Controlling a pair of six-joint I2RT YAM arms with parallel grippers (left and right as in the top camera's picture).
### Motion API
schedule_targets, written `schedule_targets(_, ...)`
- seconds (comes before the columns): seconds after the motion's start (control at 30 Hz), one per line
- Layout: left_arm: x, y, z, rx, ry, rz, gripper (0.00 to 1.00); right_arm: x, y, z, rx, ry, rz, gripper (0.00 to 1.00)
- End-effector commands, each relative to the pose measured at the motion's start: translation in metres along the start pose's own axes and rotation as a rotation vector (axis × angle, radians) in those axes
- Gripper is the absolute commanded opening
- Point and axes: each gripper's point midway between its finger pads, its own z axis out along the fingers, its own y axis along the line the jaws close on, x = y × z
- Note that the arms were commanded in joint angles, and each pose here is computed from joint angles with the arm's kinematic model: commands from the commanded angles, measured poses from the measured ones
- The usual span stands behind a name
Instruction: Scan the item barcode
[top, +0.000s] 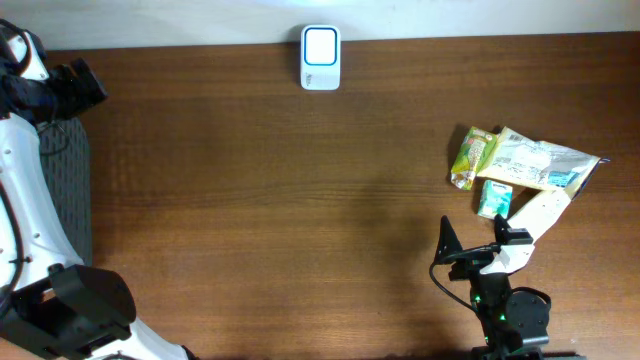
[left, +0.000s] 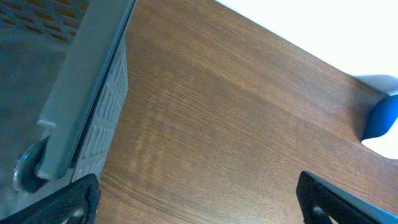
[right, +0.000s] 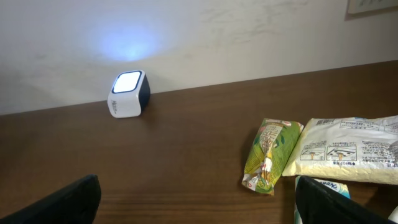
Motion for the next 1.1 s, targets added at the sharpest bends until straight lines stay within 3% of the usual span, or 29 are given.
schedule_targets(0.0,-0.004,-0.004,-0.026,-0.006,-0.054,0.009,0.99,0.002,-0.004,0.000,0.018,-0.003,0.003,0.99)
schedule_targets(0.1,0.022,-0.021,-0.046,0.018,-0.043,0.041,0.99,0.002,-0.004,0.000,0.018,-0.002,0.003,0.99)
schedule_targets(0.27,0.066,-0.001,-0.055,-0.126,-0.065,0.089,0.99,0.002,-0.004,0.000,0.018,-0.002,0.003,0.99)
schedule_targets(0.47,0.113,-0.050,-0.051,0.066,-0.260,0.630,0.99,0.002,-0.004,0.000,0.018,-0.002,0.003,0.99)
schedule_targets(0.67,0.173,-0.073,-0.060,0.109,-0.534,0.882,0.99,0.002,-0.004,0.000,0.018,-0.002,0.003,0.99)
schedule_targets(0.83,0.215,-0.071,-0.072,0.126,-0.713,0.906,0.99,0.002,-0.004,0.000,0.018,-0.002,0.003,0.99)
schedule_targets(1.07,0.257,-0.050,-0.058,0.101,-0.798,0.891,0.99,0.002,-0.004,0.000,0.018,-0.002,0.003,0.99)
